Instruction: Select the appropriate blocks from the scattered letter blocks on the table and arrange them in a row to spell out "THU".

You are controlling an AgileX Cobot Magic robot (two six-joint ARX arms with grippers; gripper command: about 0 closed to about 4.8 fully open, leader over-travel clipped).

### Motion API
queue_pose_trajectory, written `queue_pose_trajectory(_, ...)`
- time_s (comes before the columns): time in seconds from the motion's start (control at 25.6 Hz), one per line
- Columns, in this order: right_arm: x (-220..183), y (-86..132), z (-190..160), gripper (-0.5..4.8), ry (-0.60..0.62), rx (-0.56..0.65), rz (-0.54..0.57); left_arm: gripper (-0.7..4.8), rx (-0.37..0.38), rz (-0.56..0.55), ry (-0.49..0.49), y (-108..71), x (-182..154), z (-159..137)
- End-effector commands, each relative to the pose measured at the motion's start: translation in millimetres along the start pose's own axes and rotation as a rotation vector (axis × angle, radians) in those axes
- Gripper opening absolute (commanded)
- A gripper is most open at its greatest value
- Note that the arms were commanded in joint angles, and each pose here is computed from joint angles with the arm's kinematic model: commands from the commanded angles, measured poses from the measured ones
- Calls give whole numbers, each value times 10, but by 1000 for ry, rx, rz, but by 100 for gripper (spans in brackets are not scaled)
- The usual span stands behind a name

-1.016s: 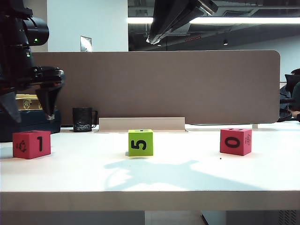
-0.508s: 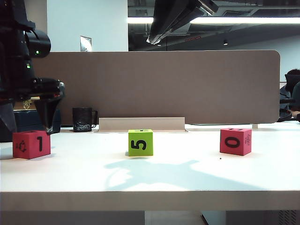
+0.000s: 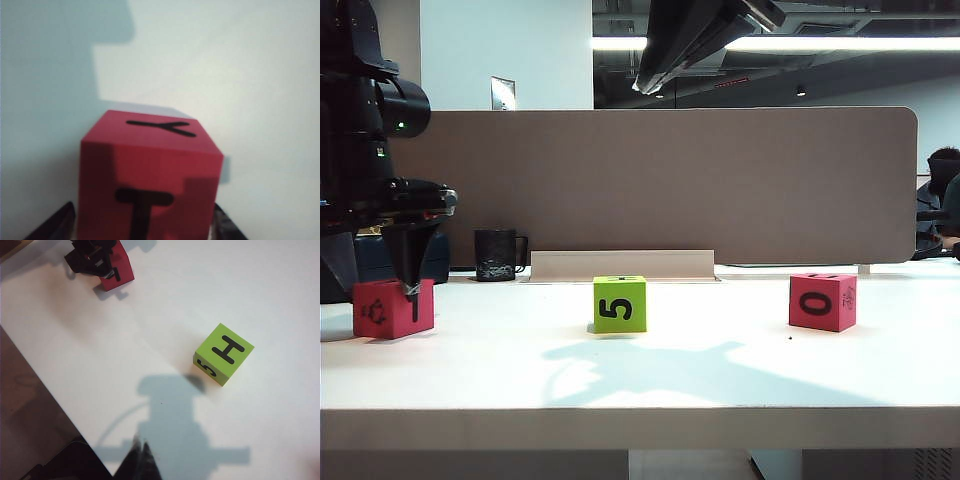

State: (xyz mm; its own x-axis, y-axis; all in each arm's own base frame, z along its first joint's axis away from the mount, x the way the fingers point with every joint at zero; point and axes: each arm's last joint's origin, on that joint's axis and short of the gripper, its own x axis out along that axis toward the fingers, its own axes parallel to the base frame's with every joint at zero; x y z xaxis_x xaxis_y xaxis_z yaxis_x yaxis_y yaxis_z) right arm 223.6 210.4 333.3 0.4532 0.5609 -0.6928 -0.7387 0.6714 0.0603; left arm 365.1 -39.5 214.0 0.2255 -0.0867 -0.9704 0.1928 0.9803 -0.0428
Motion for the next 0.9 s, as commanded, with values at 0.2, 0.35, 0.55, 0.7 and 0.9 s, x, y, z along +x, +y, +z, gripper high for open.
queue_pose_trajectory(0.2,-11,6,23,-5,-20,-6,1,331,14,-9,-5,-67,-3,9)
queue_pose_trajectory(0.35,-11,6,23,-5,-19,-6,2,330,63,-16,-25,-248,10,38)
queue_pose_trajectory(0.55,-11,7,12,-5,-9,-5,2,268,81,-24,-35,-351,40,57)
queue_pose_trajectory(0.7,-11,7,12,-5,-8,-5,2,268,78,-30,-30,-418,89,65)
queue_pose_trajectory(0.9,-11,7,12,-5,-8,-5,2,268,104,-37,-20,-520,183,80)
